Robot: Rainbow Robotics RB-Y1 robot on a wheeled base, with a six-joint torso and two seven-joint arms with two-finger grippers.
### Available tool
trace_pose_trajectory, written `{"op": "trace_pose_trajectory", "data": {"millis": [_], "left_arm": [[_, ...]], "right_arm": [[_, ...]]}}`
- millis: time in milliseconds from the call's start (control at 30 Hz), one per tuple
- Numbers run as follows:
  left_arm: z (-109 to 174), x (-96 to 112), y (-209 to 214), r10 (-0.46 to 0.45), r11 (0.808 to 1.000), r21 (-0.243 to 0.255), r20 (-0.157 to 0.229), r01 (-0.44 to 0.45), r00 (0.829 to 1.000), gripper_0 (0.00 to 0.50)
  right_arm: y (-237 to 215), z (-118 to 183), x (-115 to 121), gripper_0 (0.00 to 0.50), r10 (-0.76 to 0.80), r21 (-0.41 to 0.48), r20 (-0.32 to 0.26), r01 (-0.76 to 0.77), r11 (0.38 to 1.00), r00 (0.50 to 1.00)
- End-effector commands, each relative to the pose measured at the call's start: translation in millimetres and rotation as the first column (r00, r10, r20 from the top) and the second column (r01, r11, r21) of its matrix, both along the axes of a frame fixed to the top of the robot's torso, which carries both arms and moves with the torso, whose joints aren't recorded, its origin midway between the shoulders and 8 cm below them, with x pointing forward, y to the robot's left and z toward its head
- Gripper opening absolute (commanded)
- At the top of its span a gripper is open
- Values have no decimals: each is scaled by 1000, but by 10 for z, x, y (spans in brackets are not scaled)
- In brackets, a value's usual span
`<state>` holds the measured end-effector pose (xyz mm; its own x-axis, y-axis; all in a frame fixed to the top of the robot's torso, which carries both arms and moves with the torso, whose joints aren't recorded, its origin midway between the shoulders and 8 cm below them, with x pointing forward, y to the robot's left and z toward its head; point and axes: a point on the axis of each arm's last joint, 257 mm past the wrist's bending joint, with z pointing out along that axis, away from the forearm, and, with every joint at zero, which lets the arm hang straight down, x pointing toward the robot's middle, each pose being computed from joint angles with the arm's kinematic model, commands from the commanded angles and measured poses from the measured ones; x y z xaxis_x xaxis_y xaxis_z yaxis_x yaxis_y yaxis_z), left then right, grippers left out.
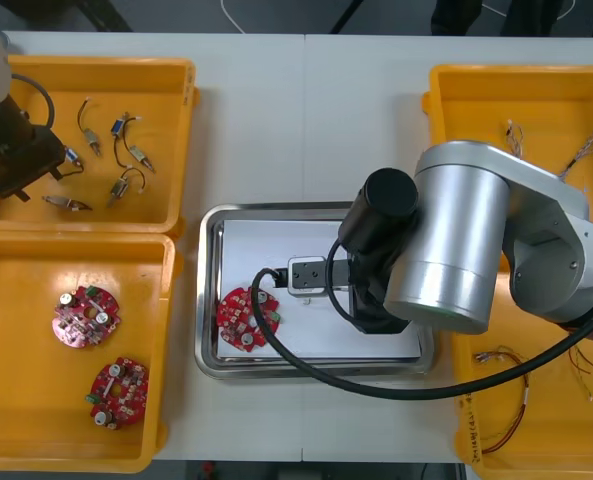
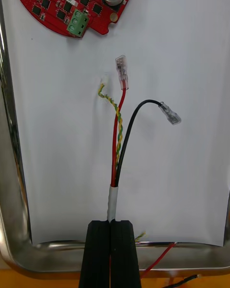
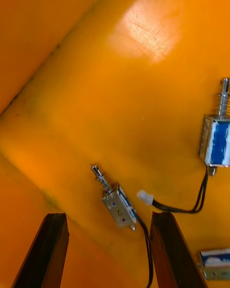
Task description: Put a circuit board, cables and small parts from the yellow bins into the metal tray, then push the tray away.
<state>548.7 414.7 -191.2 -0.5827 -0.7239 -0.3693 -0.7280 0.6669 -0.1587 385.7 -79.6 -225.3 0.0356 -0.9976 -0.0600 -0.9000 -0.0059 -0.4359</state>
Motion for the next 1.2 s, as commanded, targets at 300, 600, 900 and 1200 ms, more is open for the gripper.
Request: {"op": "trace_pose_trajectory", "data": {"millis": [300,600,900,1200], "left_arm": [[88,246,-88,-104,993,59,39,102,994,500],[-42,296,-180,-119,992,56,40,117,992,500],[-167,252,-256,-118,993,29,14,117,993,500],[-199,250,-316,-117,993,13,12,116,993,500]], "right_arm": [[-147,-377,-75,0,18,-32,-1,-18,999,1000],[-310,-577,-23,0,-1,-36,-16,0,999,1000],[-369,-659,-114,0,-19,-39,-54,17,999,998],[-384,-700,-192,0,-36,-40,-83,33,999,996]]}}
